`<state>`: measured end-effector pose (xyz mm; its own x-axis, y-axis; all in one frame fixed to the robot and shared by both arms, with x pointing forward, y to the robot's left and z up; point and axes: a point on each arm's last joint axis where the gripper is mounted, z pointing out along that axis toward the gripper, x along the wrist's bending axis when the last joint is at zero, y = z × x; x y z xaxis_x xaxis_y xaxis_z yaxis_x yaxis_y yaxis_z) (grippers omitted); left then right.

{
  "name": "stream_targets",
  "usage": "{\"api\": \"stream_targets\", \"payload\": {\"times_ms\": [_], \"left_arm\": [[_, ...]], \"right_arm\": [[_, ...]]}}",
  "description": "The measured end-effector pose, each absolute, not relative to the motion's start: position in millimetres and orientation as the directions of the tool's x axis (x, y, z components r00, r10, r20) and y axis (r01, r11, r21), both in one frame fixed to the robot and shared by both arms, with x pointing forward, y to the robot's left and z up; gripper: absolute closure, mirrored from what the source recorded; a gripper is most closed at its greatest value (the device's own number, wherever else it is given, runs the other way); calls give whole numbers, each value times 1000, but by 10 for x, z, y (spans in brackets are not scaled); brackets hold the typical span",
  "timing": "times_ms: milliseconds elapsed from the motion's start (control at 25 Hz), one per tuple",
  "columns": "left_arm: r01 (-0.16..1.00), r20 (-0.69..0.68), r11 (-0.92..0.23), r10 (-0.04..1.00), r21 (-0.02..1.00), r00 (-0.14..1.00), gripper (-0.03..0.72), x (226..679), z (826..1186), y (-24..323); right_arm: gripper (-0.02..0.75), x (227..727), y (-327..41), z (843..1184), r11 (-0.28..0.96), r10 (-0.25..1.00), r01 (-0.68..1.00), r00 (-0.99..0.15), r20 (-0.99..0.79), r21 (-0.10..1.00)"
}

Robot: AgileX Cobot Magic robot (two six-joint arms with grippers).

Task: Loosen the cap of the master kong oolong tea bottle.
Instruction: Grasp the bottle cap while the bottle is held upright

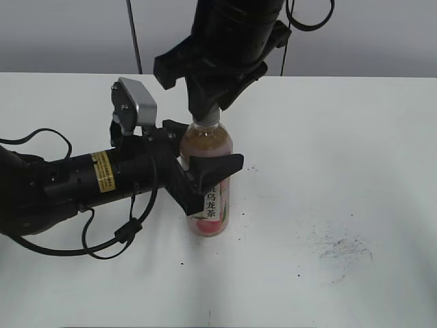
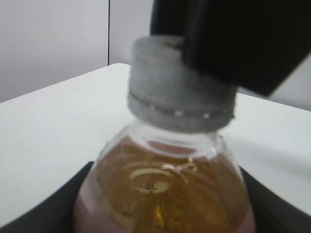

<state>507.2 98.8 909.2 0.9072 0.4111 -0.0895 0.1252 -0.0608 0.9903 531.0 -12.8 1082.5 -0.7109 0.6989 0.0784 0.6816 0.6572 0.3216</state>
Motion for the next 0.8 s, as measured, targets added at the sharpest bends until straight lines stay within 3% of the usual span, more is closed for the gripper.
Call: {"api": "stream_targets", "payload": {"times_ms": [360, 480, 600, 800], "left_arm": [[127, -91, -59, 414, 990, 906, 242, 5075, 9093, 989], [129, -93, -59, 415, 990, 905, 242, 5076, 9092, 989], [128, -92, -60, 414, 990, 906, 242, 5075, 9092, 989], [126, -90, -61, 412, 990, 907, 242, 5073, 9092, 988]], "right_arm": [[499, 5318, -133, 10835, 875, 393, 355, -918, -54, 329], [633, 5307, -130, 10862, 922, 250, 205, -963, -100, 328], [683, 5294, -116, 10864, 939, 147, 100, -982, -119, 328], [684, 5290, -110, 10866, 940, 130, 83, -984, -120, 332]]}}
